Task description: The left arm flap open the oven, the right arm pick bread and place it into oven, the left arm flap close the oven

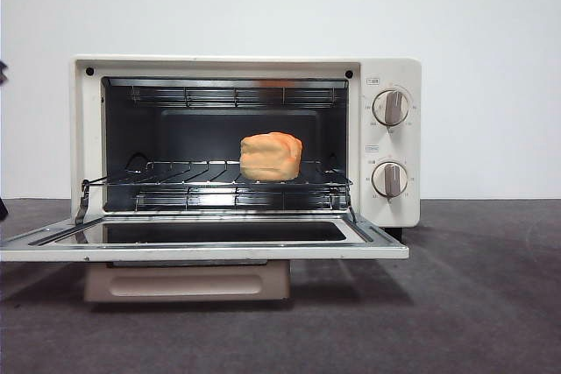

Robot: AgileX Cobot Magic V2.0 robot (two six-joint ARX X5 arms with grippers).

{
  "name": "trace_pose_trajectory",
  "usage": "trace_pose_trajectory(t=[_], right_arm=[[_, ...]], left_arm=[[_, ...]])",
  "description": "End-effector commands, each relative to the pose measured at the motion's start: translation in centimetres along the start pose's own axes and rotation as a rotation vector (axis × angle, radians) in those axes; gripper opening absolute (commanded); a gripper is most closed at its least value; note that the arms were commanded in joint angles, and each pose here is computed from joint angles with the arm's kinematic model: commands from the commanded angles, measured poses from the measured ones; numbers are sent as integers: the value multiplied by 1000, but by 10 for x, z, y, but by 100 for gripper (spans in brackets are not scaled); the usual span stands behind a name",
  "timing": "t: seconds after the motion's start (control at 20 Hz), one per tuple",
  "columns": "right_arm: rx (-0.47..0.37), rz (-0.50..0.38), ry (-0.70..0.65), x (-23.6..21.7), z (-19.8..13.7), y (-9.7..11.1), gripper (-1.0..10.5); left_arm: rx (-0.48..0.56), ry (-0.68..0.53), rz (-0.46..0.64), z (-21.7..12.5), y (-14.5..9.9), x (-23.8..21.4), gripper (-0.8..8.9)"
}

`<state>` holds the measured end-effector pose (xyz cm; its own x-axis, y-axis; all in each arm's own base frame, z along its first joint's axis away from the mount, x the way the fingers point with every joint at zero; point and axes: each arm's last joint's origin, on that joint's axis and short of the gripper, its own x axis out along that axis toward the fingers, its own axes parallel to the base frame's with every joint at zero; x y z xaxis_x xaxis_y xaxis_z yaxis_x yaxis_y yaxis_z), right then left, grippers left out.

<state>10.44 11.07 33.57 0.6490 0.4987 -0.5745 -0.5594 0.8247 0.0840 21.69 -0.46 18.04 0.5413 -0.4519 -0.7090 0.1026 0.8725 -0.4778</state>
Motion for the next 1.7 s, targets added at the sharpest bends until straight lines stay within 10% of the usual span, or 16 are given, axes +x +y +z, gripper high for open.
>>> trace_pose_trajectory(t=[0.05,1.0,1.7], right_arm=[[-16,9,-9,0,3,2,361],[-12,10,-26,0,4,2,361],[-12,9,-25,0,4,2,361]], left_arm=[[0,30,-8,0,6,11,13],[-107,191,-267,-10,23,52,13],[-194,24,-484,18,24,45,14]])
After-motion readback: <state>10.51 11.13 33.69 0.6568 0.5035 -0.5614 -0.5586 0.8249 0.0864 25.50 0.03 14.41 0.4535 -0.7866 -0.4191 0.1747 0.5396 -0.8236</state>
